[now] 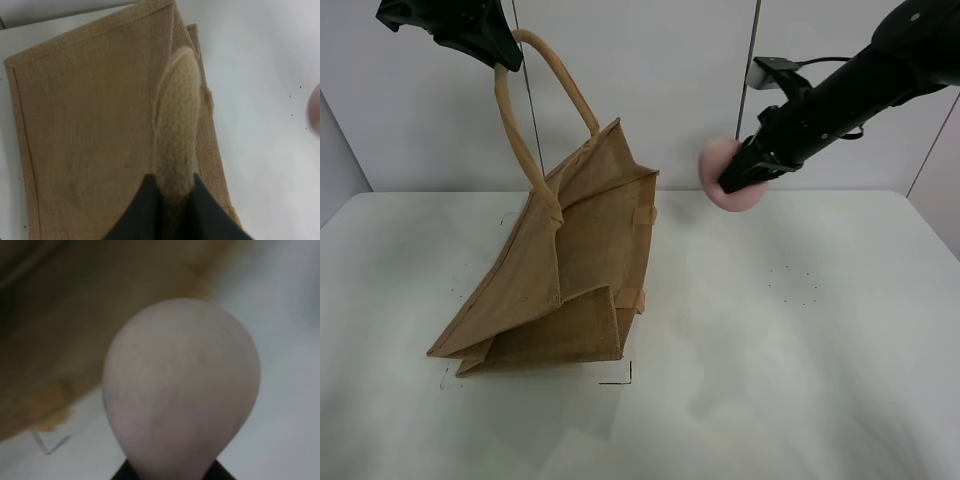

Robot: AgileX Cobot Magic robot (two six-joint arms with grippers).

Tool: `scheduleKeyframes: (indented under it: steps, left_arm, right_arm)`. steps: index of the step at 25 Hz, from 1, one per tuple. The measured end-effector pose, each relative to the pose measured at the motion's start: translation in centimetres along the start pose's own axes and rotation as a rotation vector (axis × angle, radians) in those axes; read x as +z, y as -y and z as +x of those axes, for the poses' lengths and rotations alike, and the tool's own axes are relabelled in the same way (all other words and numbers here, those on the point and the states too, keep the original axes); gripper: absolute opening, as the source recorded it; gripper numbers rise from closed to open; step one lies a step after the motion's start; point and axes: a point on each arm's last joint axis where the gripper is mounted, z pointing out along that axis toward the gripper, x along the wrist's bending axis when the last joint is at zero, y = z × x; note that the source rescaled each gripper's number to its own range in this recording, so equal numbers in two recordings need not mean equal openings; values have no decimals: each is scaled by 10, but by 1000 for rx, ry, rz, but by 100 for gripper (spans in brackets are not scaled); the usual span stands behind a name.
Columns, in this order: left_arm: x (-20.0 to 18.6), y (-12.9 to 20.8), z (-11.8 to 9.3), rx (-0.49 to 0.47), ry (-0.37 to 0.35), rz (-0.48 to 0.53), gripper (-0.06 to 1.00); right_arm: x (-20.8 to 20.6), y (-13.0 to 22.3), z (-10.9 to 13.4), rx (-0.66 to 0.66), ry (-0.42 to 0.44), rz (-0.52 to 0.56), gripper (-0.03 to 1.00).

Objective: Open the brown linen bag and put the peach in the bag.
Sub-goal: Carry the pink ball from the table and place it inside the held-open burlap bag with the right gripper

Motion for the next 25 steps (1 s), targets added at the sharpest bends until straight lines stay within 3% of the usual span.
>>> scheduleKeyframes:
  steps: [4, 13, 21, 25]
  left_arm:
    - [0, 0, 0, 0, 0, 0, 0]
    - [0, 0, 0, 3, 0, 0, 0]
    - [-1, 0, 0, 3, 0, -2, 0]
    - [-2, 0, 0, 4, 0, -5, 0]
  right_arm:
    - [28, -12, 29, -155, -79, -34, 0]
    - [109, -16, 52, -273, -87, -116, 0]
    - [170, -7, 57, -288, 80, -151, 0]
    - [181, -5, 60, -308, 102, -164, 0]
